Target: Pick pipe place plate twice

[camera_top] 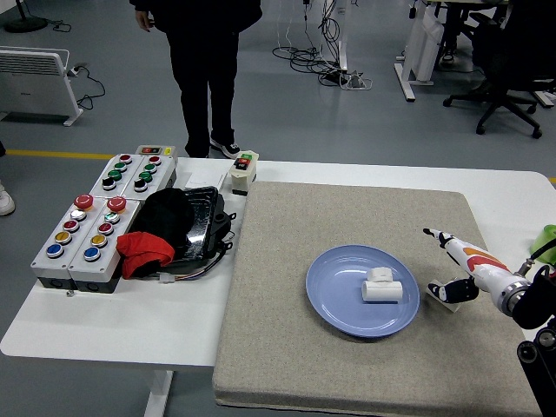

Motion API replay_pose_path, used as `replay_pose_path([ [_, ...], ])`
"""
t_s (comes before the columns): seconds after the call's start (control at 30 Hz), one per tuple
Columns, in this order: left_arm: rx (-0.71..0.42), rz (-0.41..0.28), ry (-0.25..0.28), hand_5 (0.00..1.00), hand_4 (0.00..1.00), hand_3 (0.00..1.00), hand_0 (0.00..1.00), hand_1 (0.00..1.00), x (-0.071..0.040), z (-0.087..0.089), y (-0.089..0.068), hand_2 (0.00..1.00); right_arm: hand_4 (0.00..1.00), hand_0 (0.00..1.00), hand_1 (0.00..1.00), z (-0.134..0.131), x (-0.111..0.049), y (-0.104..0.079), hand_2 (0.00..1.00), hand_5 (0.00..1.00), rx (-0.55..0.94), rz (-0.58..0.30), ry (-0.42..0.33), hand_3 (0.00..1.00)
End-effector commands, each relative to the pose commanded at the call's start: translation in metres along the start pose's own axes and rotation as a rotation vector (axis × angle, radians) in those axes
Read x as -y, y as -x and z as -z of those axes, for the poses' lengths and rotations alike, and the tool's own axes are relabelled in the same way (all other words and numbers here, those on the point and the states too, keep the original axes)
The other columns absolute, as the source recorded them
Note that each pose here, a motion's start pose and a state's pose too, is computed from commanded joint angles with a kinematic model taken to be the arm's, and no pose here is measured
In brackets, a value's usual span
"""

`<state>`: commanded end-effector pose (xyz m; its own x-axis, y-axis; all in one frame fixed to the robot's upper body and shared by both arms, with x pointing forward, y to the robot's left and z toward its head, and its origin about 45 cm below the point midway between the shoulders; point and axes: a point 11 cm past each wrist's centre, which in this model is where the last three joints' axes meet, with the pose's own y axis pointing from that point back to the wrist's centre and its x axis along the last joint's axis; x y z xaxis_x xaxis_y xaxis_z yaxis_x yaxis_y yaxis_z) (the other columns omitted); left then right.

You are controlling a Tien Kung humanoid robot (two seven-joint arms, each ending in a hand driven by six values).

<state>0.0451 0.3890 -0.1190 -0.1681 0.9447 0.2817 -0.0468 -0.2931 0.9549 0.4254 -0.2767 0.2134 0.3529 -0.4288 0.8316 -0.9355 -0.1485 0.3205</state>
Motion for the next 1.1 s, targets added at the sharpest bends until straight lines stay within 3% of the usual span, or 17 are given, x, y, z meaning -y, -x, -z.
replay_pose_path([
  [0.47, -0.003, 0.003, 0.006, 0.998, 0.272, 0.585, 0.622, 0.581, 0.000, -0.003, 0.001, 0.508, 0.736, 0.966, 0.911, -0.028, 0.007, 0.011, 0.998, 0.197, 0.058, 0.033, 0.103, 0.992],
  [0.73, -0.003, 0.003, 0.006, 0.998, 0.272, 0.586, 0.622, 0.582, 0.000, -0.003, 0.001, 0.507, 0.729, 0.928, 0.867, -0.027, 0.009, 0.016, 0.979, 0.194, 0.055, 0.047, 0.110, 0.974],
  [0.77, -0.002, 0.003, 0.006, 0.998, 0.269, 0.585, 0.622, 0.583, 0.000, -0.003, 0.001, 0.508, 0.720, 0.843, 0.810, -0.027, 0.009, 0.016, 0.939, 0.195, 0.055, 0.046, 0.109, 0.917],
  [0.93, -0.003, 0.003, 0.006, 0.998, 0.269, 0.585, 0.622, 0.583, 0.000, -0.003, 0.002, 0.508, 0.720, 0.843, 0.810, -0.026, 0.011, 0.016, 0.939, 0.195, 0.056, 0.024, 0.114, 0.917],
  [0.97, -0.003, 0.004, 0.006, 0.998, 0.267, 0.586, 0.622, 0.583, 0.000, -0.003, 0.002, 0.508, 0.674, 0.742, 0.733, -0.027, 0.012, 0.016, 0.774, 0.188, 0.056, 0.024, 0.115, 0.800],
  [1.1, -0.005, 0.004, 0.007, 0.998, 0.267, 0.586, 0.622, 0.583, 0.000, -0.003, 0.002, 0.508, 0.674, 0.742, 0.733, -0.030, 0.011, 0.019, 0.774, 0.188, 0.052, 0.044, 0.127, 0.800],
])
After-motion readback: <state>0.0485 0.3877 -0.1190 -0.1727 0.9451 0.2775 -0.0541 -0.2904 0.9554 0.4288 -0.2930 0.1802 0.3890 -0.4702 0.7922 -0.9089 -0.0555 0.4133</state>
